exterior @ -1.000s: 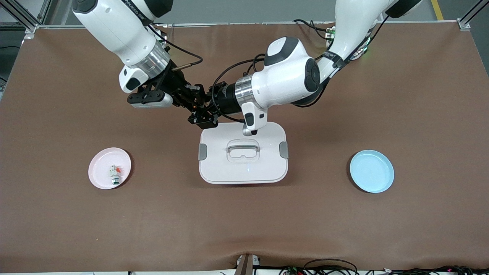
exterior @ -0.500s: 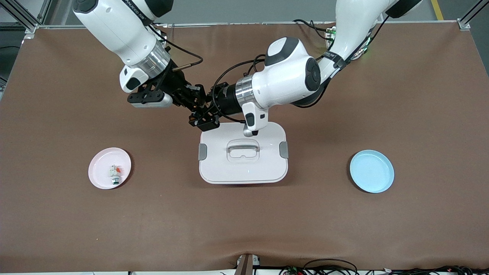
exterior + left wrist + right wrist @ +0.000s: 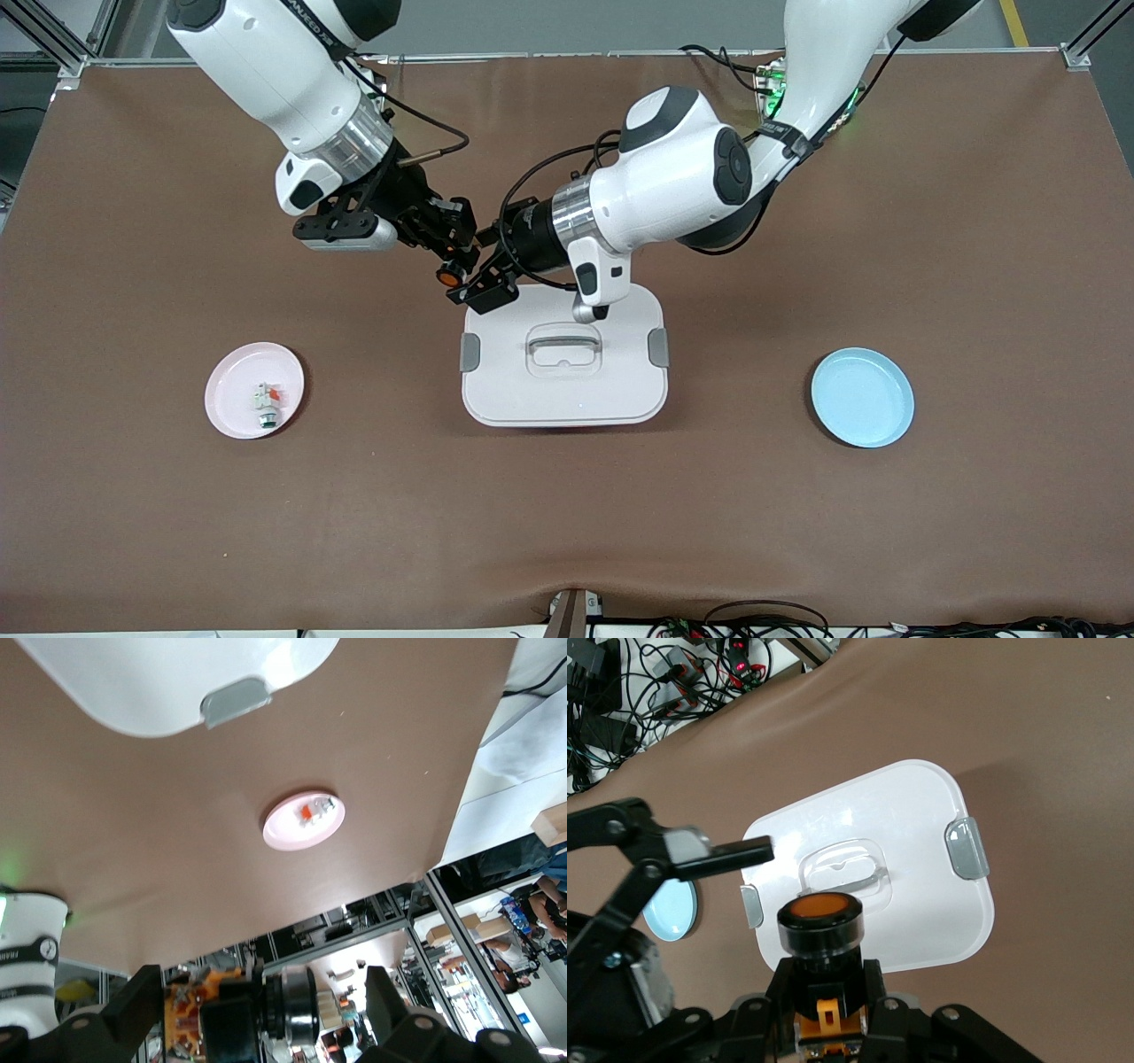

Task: Transfer orange switch to right arm and place
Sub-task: 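Open the left gripper and withdraw it while the right gripper pulls away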

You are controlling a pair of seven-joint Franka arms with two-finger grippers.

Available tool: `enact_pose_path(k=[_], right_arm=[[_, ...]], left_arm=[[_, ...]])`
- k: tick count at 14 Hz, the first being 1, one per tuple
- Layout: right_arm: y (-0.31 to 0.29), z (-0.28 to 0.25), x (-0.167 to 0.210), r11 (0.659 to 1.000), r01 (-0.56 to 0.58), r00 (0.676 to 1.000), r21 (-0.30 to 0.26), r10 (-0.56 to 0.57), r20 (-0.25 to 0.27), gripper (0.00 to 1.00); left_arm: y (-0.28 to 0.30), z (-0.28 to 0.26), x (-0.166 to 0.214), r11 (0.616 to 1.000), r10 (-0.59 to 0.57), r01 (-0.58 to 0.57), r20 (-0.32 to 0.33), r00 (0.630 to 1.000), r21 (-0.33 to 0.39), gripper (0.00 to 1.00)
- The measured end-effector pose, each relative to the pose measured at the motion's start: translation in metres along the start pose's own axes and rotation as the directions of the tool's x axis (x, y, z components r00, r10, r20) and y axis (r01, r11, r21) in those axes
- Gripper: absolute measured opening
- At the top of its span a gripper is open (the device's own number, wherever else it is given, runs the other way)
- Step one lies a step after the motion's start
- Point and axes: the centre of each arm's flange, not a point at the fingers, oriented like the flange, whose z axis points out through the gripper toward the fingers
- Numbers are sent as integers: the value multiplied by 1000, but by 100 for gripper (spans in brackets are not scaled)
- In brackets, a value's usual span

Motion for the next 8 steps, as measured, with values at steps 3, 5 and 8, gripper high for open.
enact_pose_path(k=[3, 5, 8], right_arm=[[24, 1, 12, 997, 55, 997, -60, -52, 58, 35], [57, -5, 33, 989, 98, 991, -114, -87, 104, 35], [118, -19, 68, 968, 152, 980, -197, -122, 159, 35]], left_arm=[[18, -37, 29, 997, 76, -79, -137, 988, -10, 100], [28, -66, 51, 991, 130, -130, -250, 960, 14, 100], [22, -83, 77, 953, 299, -237, -446, 843, 192, 100]])
